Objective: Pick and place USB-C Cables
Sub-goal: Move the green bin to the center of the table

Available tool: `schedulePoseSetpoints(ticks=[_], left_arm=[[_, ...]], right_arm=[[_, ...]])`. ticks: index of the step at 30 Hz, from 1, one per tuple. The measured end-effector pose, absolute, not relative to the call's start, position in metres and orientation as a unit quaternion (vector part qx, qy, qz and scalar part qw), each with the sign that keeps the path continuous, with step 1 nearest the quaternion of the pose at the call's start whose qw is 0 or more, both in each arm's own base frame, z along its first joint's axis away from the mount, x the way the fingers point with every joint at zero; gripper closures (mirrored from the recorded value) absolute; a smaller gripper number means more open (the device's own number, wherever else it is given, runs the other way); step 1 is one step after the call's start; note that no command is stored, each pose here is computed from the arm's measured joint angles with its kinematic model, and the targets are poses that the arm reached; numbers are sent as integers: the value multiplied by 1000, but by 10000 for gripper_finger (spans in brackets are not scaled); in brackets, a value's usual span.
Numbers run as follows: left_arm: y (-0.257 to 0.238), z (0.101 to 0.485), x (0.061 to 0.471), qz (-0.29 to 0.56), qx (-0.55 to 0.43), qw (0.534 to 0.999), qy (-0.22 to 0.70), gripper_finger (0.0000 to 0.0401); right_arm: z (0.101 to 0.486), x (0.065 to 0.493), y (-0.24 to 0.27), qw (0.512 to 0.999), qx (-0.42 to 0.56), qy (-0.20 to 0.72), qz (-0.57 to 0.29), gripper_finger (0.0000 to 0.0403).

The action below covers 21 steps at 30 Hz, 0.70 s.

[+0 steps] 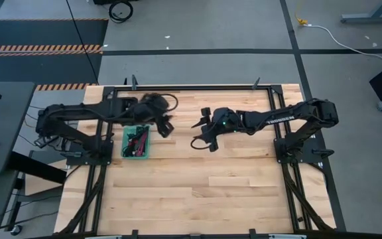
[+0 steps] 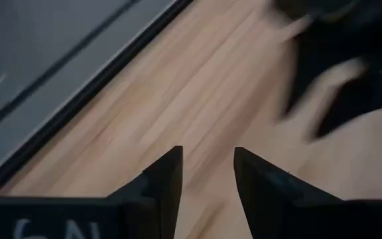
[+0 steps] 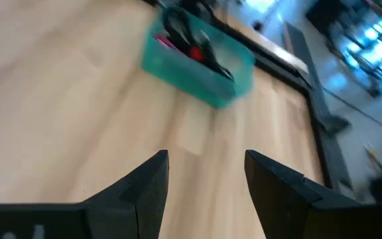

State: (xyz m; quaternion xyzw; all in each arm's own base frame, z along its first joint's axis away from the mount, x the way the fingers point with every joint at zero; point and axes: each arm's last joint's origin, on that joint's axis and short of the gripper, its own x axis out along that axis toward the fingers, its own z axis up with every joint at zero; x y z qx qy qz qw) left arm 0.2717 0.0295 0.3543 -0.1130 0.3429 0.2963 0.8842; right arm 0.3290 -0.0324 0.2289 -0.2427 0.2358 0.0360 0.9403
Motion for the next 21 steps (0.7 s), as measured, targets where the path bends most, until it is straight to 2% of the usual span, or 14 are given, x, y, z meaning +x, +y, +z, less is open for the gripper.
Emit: schedulePoseSetpoints(ticks=[6, 12, 17, 21], left_arm=[[19, 356, 295, 196, -87, 936, 279, 259], [-14, 383, 301, 129, -25, 978, 159, 259], [-38, 397, 285, 137, 17, 981, 134, 260], [-51, 407, 267, 146, 24, 982, 119, 260]], right_arm=[[221, 321, -54, 919, -243, 308, -48, 199], [215, 314, -78, 936, -175, 303, -33, 199], [207, 307, -88, 944, -125, 304, -10, 199], [205, 307, -85, 947, -123, 296, -2, 199]])
